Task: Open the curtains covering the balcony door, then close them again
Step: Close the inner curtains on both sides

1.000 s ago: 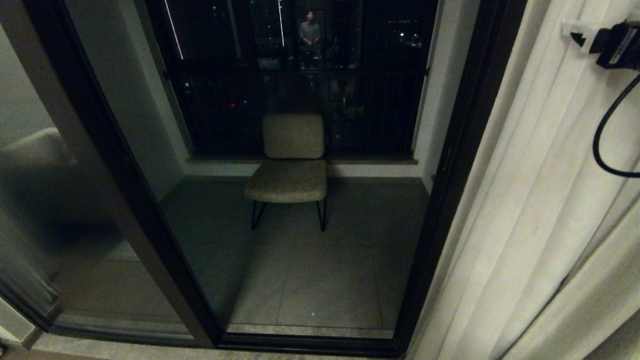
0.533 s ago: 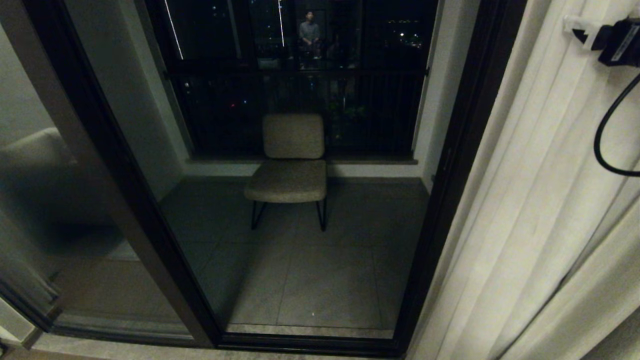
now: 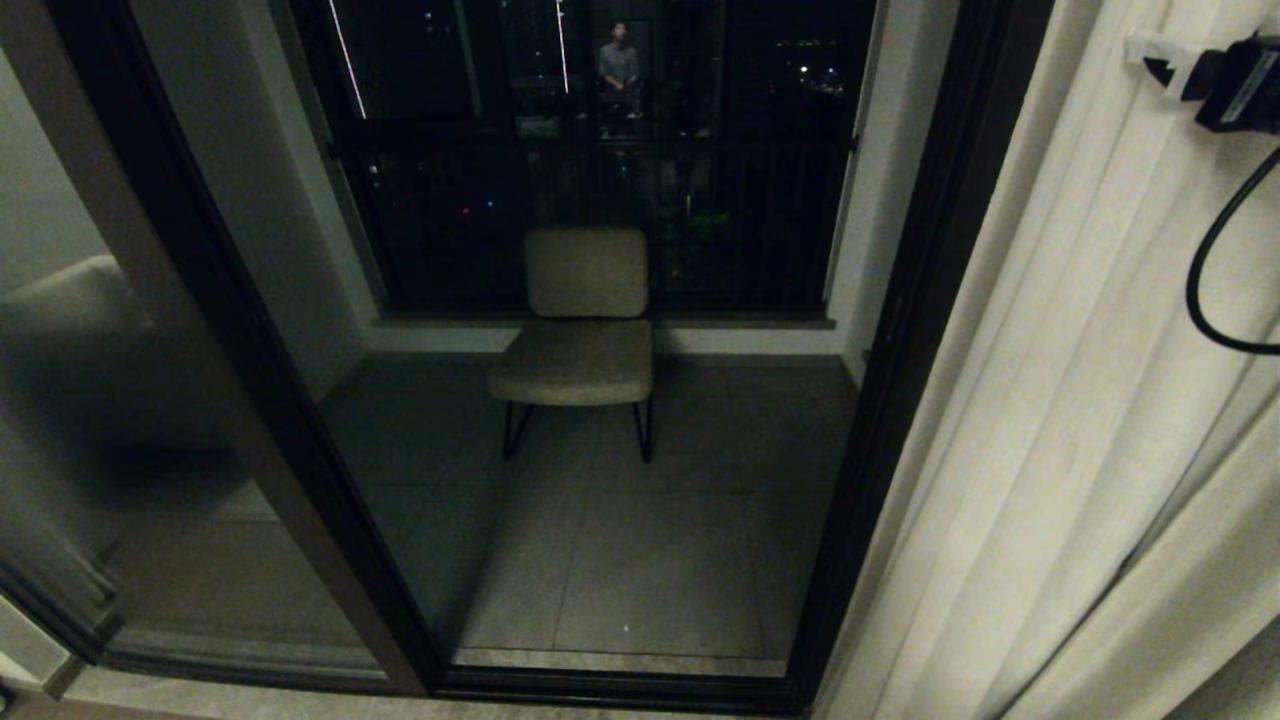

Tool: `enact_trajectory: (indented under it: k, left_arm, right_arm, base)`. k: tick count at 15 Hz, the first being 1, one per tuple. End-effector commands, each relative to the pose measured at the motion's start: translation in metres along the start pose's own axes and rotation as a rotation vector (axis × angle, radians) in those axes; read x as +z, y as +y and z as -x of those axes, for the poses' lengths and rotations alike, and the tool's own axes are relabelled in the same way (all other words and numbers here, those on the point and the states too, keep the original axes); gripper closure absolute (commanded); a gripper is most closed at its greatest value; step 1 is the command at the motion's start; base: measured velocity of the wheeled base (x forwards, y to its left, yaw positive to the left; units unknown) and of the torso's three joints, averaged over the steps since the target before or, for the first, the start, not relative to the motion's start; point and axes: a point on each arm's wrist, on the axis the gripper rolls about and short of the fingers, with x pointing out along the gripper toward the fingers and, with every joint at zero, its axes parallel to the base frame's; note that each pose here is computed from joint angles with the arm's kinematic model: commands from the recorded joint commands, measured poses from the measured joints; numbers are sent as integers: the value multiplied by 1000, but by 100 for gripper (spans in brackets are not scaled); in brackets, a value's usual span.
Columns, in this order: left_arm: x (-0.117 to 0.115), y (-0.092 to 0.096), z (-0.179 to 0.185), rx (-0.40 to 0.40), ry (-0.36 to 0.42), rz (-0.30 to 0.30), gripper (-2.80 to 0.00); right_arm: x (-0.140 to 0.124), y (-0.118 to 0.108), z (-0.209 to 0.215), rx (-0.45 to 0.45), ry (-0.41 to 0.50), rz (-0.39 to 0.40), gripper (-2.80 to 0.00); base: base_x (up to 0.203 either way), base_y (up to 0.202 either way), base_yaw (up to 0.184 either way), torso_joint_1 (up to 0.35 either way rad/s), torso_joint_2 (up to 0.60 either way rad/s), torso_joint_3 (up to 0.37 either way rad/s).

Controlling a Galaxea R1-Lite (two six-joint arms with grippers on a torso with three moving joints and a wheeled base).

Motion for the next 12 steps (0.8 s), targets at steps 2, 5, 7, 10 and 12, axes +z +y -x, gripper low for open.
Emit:
enact_trajectory:
  k: [2, 5, 7, 10, 12]
  left_arm:
    - [0, 0, 0, 1, 0, -1, 0]
    - [0, 0, 0, 1, 0, 0, 0]
    - [0, 0, 0, 1, 0, -1, 0]
    - [0, 0, 0, 1, 0, -1, 0]
    - [0, 0, 0, 1, 0, 0, 0]
  right_arm:
    - [0, 1, 0, 5, -4, 0, -280]
    - [0, 1, 0, 7, -4, -2, -280]
    - [0, 1, 0, 8, -2, -2, -280]
    - [-2, 2, -1, 11, 3, -1, 0]
    - [-3, 3, -2, 13, 4, -3, 0]
  base:
    - [0, 0, 0, 0, 0, 0]
    - [0, 0, 0, 0, 0, 0]
    - [0, 0, 0, 0, 0, 0]
    - [0, 0, 0, 0, 0, 0]
    - [0, 0, 0, 0, 0, 0]
